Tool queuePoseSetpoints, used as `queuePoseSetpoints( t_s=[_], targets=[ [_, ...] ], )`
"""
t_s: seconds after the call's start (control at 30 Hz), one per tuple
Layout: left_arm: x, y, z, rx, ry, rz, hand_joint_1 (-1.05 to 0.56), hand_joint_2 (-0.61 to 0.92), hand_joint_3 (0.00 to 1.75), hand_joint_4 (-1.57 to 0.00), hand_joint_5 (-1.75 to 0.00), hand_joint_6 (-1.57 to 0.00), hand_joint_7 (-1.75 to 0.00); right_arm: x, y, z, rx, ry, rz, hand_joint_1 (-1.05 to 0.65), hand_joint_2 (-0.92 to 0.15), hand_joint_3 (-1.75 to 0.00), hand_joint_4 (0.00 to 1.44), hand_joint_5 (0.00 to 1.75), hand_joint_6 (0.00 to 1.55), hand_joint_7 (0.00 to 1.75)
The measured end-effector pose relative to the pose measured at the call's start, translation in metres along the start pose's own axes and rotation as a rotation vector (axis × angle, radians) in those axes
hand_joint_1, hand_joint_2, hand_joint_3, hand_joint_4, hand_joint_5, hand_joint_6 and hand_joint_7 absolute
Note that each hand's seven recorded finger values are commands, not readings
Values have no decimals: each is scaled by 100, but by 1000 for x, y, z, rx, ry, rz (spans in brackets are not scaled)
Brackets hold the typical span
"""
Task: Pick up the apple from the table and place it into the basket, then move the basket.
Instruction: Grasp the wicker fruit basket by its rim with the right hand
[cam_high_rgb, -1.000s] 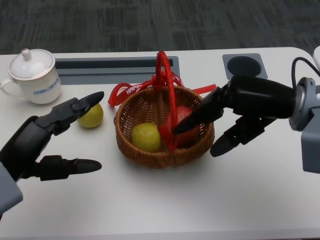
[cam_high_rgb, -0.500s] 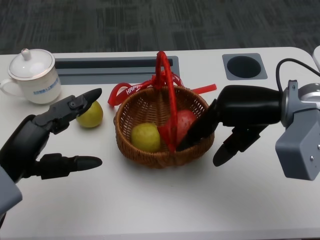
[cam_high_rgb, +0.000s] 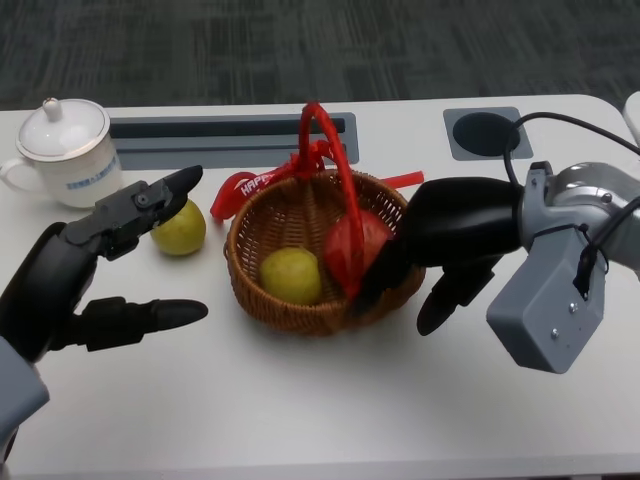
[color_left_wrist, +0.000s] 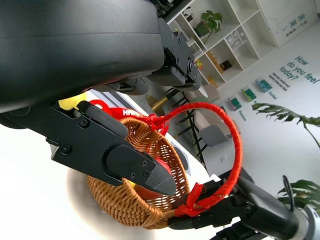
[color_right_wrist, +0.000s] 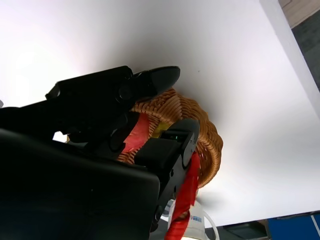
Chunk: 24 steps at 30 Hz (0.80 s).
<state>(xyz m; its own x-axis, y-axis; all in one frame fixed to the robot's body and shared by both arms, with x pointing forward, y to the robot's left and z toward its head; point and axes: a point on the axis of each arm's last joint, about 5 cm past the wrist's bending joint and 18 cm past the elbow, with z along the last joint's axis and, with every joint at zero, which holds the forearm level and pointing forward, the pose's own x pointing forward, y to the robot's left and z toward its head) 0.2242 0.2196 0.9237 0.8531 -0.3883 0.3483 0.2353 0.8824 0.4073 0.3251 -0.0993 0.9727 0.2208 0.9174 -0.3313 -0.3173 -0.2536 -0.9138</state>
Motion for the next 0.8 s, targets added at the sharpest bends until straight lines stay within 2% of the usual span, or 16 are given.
queuePoseSetpoints(
  t_s=[0.2, 0.6, 0.8],
  targets=[
    [-2, -2, 1, 3, -23, 39, -61, 82, 0, -40, -1, -40, 0, 15, 5, 4, -17, 13, 34, -45, -92, -3, 93, 1, 74, 0],
    [-6, -5, 1, -7, -36, 69, -60, 82, 0, -39, 0, -40, 0, 26, 13, 5, 9, 67, 33, -43, -90, 0, 94, 0, 76, 0],
    [-12, -4, 1, -10, -27, 85, -58, 81, 0, -40, -1, -41, -1, 25, 14, 4, 34, 81, 15, -37, -87, 0, 96, 1, 77, 1]
  ],
)
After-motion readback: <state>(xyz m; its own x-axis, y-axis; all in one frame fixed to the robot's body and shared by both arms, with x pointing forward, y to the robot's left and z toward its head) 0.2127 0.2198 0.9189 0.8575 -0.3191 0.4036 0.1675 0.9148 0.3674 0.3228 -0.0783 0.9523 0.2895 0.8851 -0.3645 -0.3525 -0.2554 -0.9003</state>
